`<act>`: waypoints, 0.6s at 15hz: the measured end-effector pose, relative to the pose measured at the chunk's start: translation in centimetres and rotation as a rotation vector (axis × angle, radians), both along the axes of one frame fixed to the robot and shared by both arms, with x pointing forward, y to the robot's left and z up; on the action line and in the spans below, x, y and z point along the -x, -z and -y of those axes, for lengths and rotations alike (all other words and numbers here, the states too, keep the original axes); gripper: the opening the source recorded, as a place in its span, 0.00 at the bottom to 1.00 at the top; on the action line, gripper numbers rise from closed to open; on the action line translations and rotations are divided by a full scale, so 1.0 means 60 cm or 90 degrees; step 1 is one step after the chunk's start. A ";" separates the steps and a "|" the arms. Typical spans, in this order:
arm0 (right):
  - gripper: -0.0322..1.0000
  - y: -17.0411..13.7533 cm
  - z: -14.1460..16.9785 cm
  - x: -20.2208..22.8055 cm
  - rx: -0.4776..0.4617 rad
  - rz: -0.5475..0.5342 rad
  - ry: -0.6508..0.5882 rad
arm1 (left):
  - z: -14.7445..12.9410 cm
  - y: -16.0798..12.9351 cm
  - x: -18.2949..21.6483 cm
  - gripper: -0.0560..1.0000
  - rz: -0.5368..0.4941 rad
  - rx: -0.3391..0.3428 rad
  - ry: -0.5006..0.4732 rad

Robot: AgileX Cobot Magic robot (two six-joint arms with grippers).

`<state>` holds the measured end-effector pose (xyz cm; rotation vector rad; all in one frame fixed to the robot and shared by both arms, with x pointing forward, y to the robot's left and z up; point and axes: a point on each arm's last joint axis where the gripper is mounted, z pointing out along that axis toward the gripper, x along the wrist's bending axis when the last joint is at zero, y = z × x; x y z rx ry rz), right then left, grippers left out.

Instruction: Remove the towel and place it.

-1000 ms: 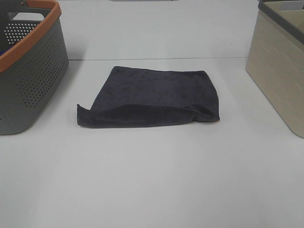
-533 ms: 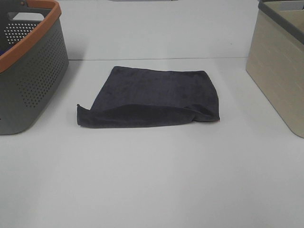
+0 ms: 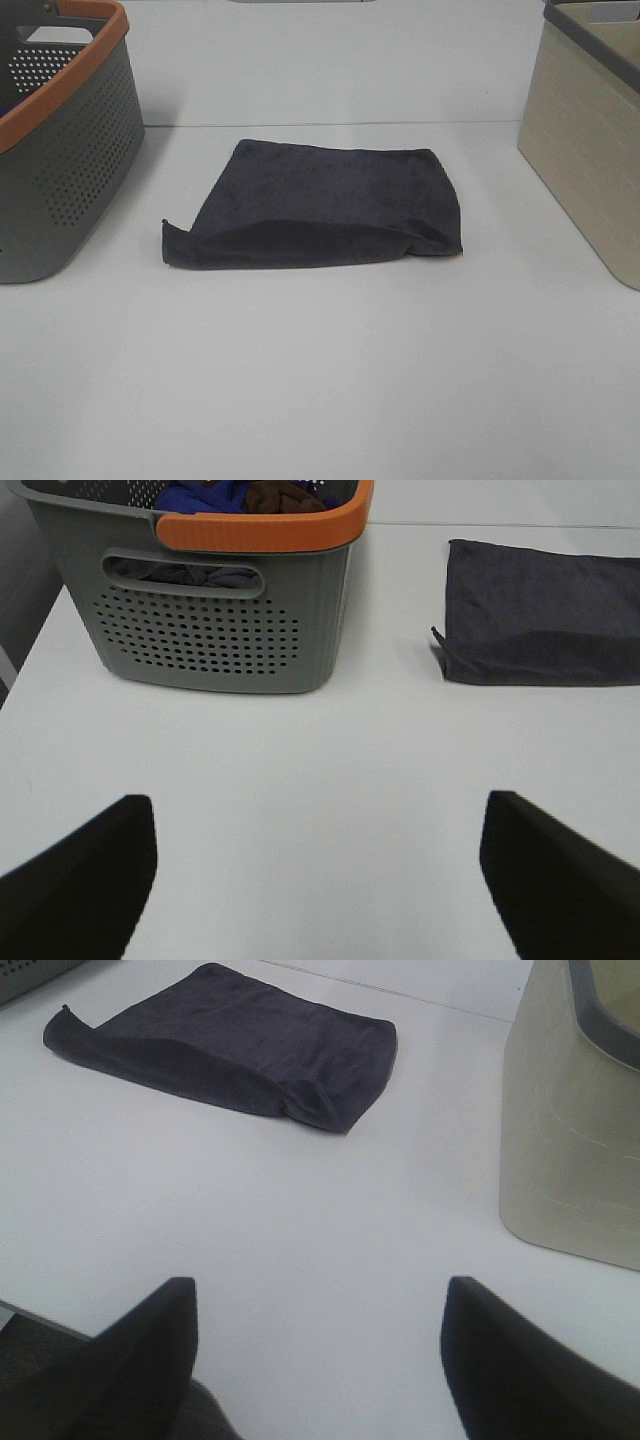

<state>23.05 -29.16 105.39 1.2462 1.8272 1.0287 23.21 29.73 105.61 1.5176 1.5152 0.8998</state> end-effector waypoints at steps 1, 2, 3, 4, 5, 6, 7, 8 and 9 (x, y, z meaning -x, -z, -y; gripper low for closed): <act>0.69 0.000 0.000 0.000 0.000 0.000 0.000 | 0.000 0.000 0.000 0.83 0.000 0.000 0.000; 0.69 0.000 0.000 0.000 0.000 0.000 0.000 | 0.000 0.000 0.000 0.83 0.000 0.000 0.000; 0.69 0.000 0.000 0.000 0.000 0.000 0.000 | 0.000 0.000 0.000 0.83 0.000 0.000 0.000; 0.69 0.000 0.000 0.000 0.000 0.000 0.000 | 0.000 0.000 0.000 0.83 0.000 0.000 0.000; 0.69 0.000 0.000 0.000 0.000 0.000 0.000 | 0.000 0.000 0.000 0.83 0.000 0.000 0.000; 0.69 0.000 0.000 0.000 0.000 0.000 0.000 | 0.000 0.000 0.000 0.83 0.000 0.000 0.000; 0.69 0.000 0.000 0.000 0.000 0.000 0.000 | 0.000 0.000 0.000 0.83 0.000 0.000 0.000; 0.69 0.000 0.000 0.000 0.000 0.000 0.000 | 0.000 0.000 0.000 0.83 0.000 0.000 0.000; 0.69 0.000 0.000 0.000 0.000 0.000 0.000 | 0.000 0.000 0.000 0.83 0.000 0.000 0.000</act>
